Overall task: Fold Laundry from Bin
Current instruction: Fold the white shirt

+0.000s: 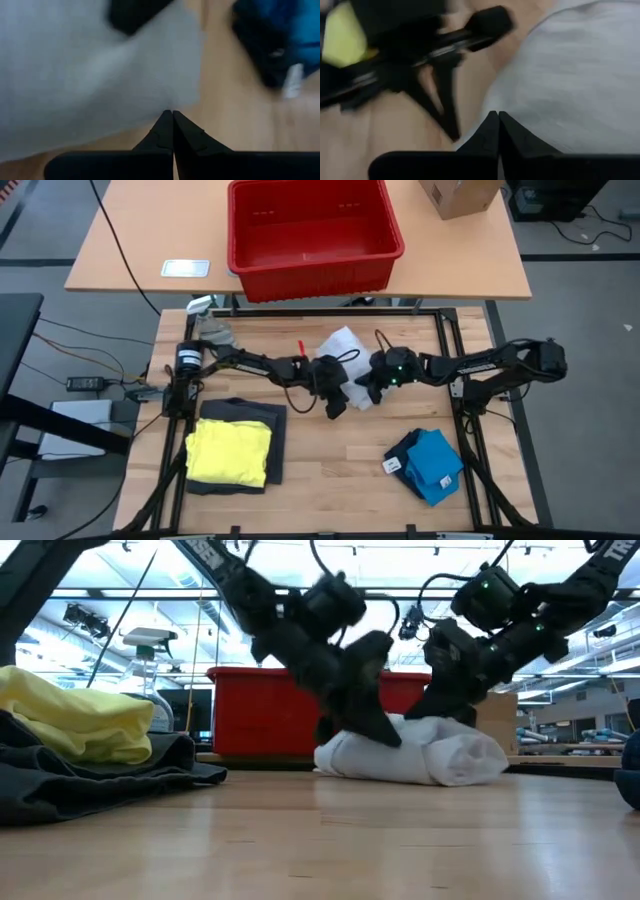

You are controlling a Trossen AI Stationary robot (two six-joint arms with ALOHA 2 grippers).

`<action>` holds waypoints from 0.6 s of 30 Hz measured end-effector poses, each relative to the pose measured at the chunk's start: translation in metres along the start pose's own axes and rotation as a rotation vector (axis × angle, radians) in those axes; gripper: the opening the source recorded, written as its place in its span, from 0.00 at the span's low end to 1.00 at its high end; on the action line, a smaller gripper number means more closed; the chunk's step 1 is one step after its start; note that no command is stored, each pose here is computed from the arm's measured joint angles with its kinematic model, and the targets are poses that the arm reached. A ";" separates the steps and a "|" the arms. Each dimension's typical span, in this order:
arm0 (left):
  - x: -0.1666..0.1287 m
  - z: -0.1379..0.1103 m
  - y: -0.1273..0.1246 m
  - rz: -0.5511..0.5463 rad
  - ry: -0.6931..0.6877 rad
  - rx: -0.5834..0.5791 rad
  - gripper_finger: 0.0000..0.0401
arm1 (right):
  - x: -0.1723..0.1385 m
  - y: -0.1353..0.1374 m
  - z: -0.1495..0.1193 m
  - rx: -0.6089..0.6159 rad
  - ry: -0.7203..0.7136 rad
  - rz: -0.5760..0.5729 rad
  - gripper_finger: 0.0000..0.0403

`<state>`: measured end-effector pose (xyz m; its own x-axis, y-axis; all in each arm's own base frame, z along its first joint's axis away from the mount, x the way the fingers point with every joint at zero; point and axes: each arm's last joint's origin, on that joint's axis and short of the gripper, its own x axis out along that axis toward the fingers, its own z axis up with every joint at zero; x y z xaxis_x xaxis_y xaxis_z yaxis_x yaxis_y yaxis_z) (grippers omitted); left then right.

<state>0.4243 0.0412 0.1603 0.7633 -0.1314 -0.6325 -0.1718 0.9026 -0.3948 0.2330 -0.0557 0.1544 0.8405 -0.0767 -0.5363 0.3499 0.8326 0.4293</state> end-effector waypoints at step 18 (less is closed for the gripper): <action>-0.030 0.014 -0.018 -0.104 -0.002 0.148 0.00 | 0.068 -0.019 -0.035 -0.095 -0.008 0.132 0.02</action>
<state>0.4134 0.0351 0.1954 0.7733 -0.2267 -0.5921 0.0020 0.9348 -0.3553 0.2687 -0.0572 0.0842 0.8802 0.0327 -0.4735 0.1955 0.8841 0.4244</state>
